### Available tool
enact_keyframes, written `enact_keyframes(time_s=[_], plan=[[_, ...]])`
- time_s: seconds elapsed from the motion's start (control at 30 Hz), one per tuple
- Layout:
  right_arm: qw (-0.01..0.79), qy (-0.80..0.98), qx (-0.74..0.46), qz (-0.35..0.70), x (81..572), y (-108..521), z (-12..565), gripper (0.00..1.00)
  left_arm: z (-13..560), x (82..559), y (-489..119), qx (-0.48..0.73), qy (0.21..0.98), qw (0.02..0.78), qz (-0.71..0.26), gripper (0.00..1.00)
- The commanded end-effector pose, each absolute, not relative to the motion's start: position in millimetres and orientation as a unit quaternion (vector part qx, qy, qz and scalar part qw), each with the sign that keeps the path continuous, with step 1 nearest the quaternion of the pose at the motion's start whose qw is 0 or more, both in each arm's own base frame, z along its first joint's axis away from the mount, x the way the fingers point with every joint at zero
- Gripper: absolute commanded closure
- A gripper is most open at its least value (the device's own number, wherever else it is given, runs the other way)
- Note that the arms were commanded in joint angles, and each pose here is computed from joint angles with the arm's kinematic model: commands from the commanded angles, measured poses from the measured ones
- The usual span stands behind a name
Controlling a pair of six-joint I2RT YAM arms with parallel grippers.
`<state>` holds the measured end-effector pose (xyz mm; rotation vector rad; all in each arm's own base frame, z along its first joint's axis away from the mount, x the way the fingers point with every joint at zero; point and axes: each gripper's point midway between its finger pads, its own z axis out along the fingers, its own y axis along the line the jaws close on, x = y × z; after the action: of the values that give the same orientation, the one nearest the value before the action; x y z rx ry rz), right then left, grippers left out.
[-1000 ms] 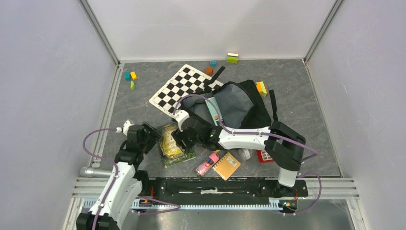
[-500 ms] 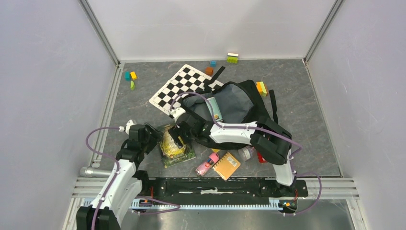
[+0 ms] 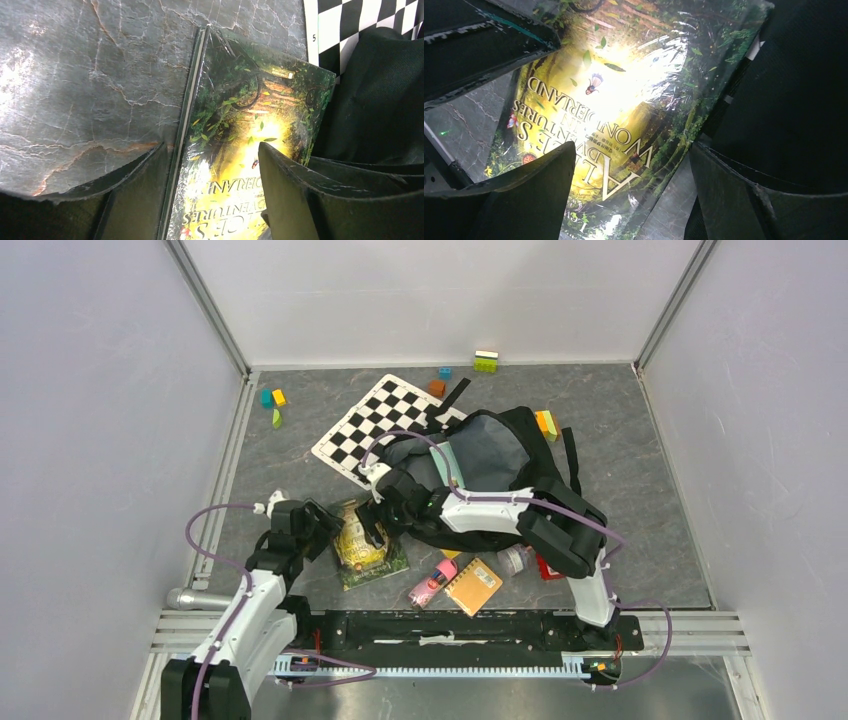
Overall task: Pack the student bag
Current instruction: Pick up the book from the center of the board.
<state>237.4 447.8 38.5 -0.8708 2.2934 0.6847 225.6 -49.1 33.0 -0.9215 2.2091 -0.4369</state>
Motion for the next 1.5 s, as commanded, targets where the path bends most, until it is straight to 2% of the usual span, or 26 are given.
enact_keyframes(time_s=[0.0, 0.1, 0.3, 0.43, 0.7, 0.87, 1.2, 1.43, 1.47], plan=[[0.240, 0.875, -0.326, 0.265, 226, 446, 12, 0.10, 28, 224, -52, -0.336, 0.858, 0.347, -0.174, 0.28], [0.238, 0.874, -0.327, 0.270, 225, 450, 11, 0.09, 25, 221, -56, -0.334, 0.860, 0.339, -0.183, 0.30], [0.224, 0.839, -0.342, 0.360, 209, 480, 24, 0.08, 22, 218, -65, -0.330, 0.860, 0.330, -0.205, 0.38], [0.235, 0.813, -0.341, 0.409, 204, 492, 45, 0.14, 26, 216, -65, -0.327, 0.858, 0.336, -0.211, 0.39], [0.283, 0.743, -0.310, 0.522, 194, 506, 126, 0.29, 46, 215, -70, -0.325, 0.843, 0.357, -0.239, 0.40], [0.295, 0.721, -0.301, 0.550, 190, 506, 150, 0.39, 66, 217, -77, -0.320, 0.827, 0.374, -0.273, 0.41], [0.274, 0.735, -0.282, 0.552, 187, 504, 139, 0.70, 94, 214, -76, -0.311, 0.810, 0.406, -0.287, 0.41], [0.267, 0.735, -0.285, 0.554, 184, 503, 142, 0.99, 104, 213, -74, -0.306, 0.801, 0.426, -0.288, 0.41], [0.267, 0.735, -0.285, 0.555, 183, 502, 143, 1.00, 105, 212, -73, -0.306, 0.800, 0.429, -0.288, 0.41]])
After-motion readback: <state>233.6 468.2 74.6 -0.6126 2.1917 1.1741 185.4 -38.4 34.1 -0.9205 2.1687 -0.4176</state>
